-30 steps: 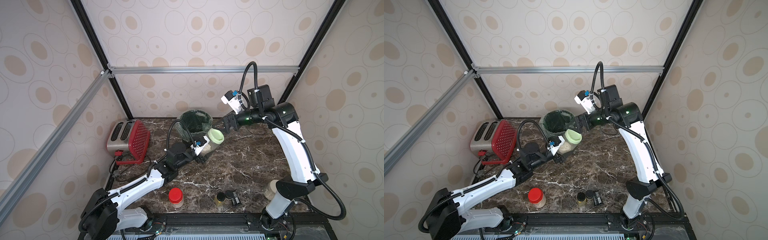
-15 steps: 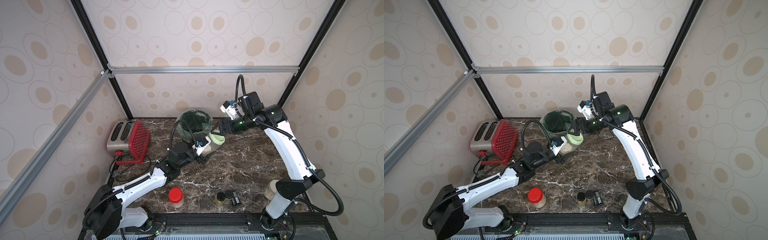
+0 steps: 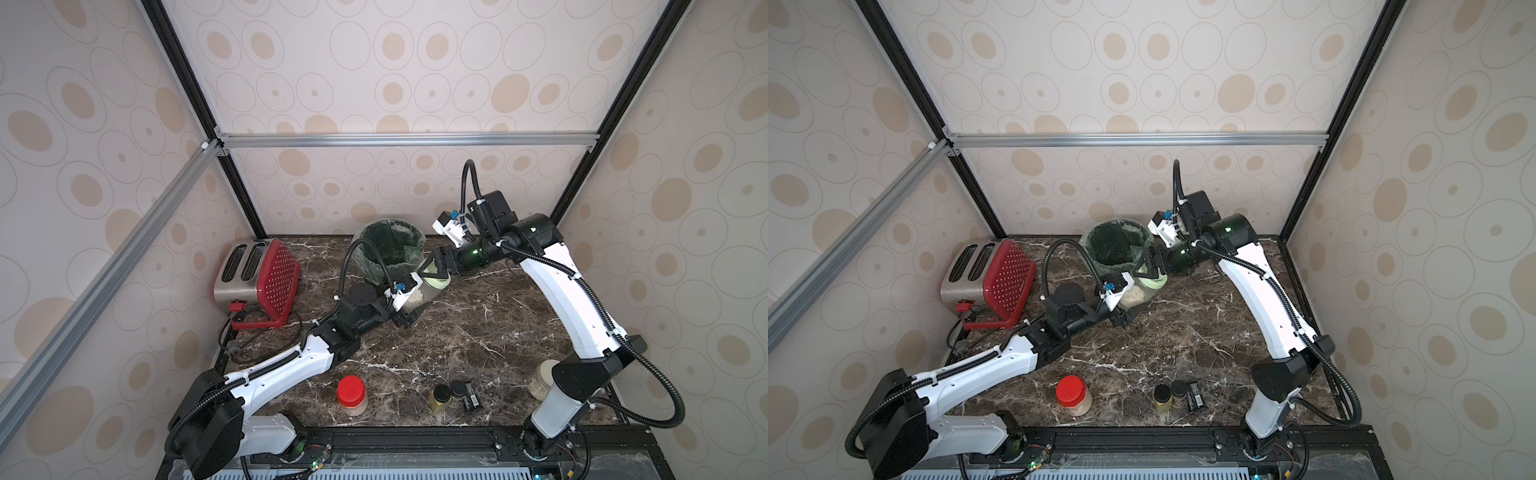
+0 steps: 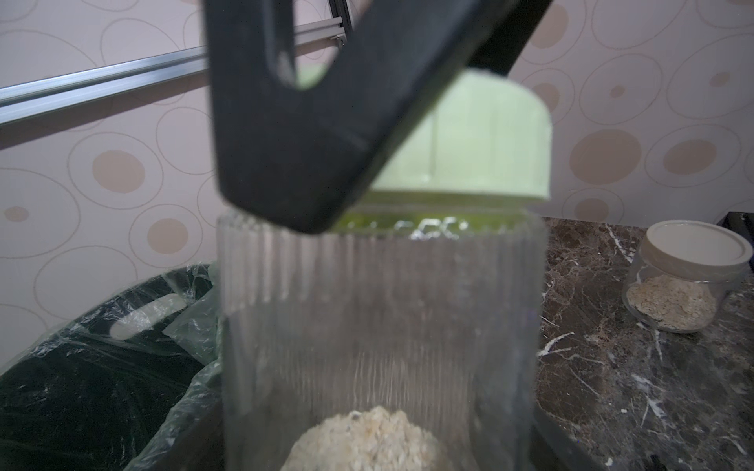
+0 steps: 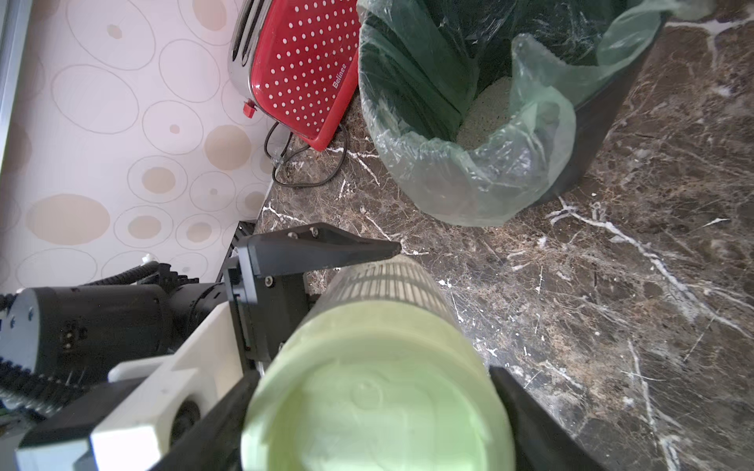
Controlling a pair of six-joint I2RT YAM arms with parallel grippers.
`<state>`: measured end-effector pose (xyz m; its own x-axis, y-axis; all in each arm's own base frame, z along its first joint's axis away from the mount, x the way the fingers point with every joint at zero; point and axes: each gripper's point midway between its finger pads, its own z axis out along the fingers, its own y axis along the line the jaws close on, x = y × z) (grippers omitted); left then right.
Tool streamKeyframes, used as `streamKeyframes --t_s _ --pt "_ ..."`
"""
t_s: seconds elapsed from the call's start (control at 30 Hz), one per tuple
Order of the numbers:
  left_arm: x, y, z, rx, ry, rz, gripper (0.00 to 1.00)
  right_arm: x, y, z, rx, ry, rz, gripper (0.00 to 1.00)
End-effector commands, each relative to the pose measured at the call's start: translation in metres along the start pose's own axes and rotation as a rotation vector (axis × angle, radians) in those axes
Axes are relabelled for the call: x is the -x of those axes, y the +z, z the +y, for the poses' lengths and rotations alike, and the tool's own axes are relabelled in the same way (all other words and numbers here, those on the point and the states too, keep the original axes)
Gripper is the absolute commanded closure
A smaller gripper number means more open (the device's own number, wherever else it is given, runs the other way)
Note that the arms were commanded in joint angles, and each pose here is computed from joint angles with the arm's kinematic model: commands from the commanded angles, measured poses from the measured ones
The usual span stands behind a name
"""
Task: Empty expired oatmeal from jars
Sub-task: Unscrew the lid from the jar.
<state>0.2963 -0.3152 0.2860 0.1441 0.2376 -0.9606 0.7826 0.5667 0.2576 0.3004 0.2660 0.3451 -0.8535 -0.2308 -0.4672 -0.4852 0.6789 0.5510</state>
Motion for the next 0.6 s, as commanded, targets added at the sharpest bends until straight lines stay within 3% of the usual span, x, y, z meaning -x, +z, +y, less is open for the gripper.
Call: streamKeyframes --t_s 0.0,0.17,0.27,0.4,0.57 --pt "0.064 -0.01 0.02 0.061 0.05 -0.187 1.0 -0.003 -0.013 0.008 0.003 -0.034 -0.013 0.26" --pt "0.061 -0.009 0.019 0.057 0.044 -0.181 1.0 0.002 -0.019 0.022 0.058 -0.168 -0.023 0.41" --pt "0.066 -0.012 0.017 0.046 0.037 -0.194 1.0 -0.001 -0.023 0.043 0.185 -0.437 -0.038 0.4" --pt "0.068 -0.017 0.015 0.031 0.036 -0.172 1.0 -0.002 -0.035 0.059 0.325 -0.712 -0.082 0.5" --pt "0.064 -0.022 0.017 0.046 0.039 -0.155 1.0 -0.011 -0.044 0.066 0.393 -0.901 -0.11 0.47"
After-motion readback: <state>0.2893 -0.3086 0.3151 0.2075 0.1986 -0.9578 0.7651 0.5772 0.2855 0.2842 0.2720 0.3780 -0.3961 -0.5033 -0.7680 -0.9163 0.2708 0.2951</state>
